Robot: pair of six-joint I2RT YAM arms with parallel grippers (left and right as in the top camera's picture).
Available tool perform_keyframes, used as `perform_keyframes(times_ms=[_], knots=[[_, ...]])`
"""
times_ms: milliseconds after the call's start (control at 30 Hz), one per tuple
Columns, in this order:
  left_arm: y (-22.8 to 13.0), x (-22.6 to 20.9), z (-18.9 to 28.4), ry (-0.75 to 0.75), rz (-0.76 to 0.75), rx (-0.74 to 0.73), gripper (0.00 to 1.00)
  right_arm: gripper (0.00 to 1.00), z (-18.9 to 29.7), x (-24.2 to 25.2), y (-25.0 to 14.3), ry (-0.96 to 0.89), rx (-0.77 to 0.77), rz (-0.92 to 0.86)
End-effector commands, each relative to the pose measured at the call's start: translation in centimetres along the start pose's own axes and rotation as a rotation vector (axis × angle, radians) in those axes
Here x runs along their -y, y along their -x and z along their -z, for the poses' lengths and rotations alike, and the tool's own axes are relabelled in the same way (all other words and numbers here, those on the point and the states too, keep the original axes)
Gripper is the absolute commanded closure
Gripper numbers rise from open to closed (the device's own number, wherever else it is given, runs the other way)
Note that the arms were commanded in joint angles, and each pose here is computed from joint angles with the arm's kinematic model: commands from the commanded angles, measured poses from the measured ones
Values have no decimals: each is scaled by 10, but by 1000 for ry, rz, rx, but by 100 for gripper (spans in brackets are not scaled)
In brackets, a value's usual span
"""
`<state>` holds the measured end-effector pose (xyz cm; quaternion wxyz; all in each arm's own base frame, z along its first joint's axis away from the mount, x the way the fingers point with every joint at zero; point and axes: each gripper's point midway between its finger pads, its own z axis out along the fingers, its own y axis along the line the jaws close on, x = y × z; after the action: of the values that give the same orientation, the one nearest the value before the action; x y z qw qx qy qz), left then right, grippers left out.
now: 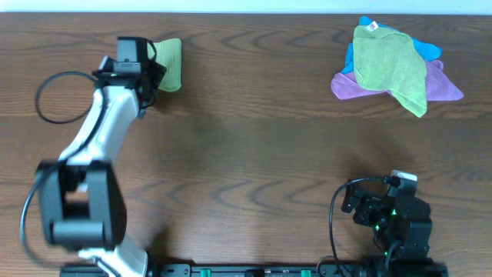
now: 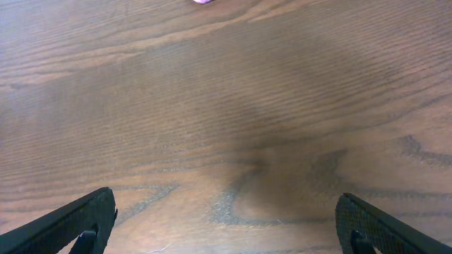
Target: Fold the cloth
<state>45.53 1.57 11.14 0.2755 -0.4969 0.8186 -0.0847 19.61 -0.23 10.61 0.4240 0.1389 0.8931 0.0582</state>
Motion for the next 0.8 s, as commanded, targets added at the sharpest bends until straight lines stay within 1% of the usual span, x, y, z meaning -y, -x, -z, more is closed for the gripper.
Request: perform_keyframes(times_ms=[0, 67, 100, 167, 267, 333, 400, 433, 467, 600, 667, 767], knots=[[5, 22, 43, -95, -203, 40, 5, 1, -1, -2, -2, 9, -1, 16], [5, 33, 64, -145, -282, 67, 5, 1, -1, -2, -2, 9, -1, 16], [5, 39, 72, -171, -287, 80, 5, 1, -1, -2, -2, 9, -2, 16], [14, 56, 81, -216, -337, 157, 5, 1, -1, -2, -2, 9, -2, 16], [25, 85, 71, -298, -389, 246, 5, 1, -1, -2, -2, 9, -1, 16], [30, 103, 51, -352, -376, 289, 5, 1, -1, -2, -2, 9, -2, 16], [33, 116, 29, -394, -343, 321, 5, 1, -1, -2, -2, 9, -2, 16], [35, 120, 17, -411, -299, 333, 5, 1, -1, -2, -2, 9, -1, 16], [38, 121, -1, -423, -205, 345, 5, 1, -1, -2, -2, 9, -2, 16], [36, 110, -46, -403, -26, 344, 5, 1, -1, -2, -2, 9, -2, 16], [33, 104, -63, -389, 10, 345, 5, 1, -1, -2, -2, 9, -2, 16], [28, 102, -85, -405, 25, 352, 5, 1, -1, -2, -2, 9, -1, 16]])
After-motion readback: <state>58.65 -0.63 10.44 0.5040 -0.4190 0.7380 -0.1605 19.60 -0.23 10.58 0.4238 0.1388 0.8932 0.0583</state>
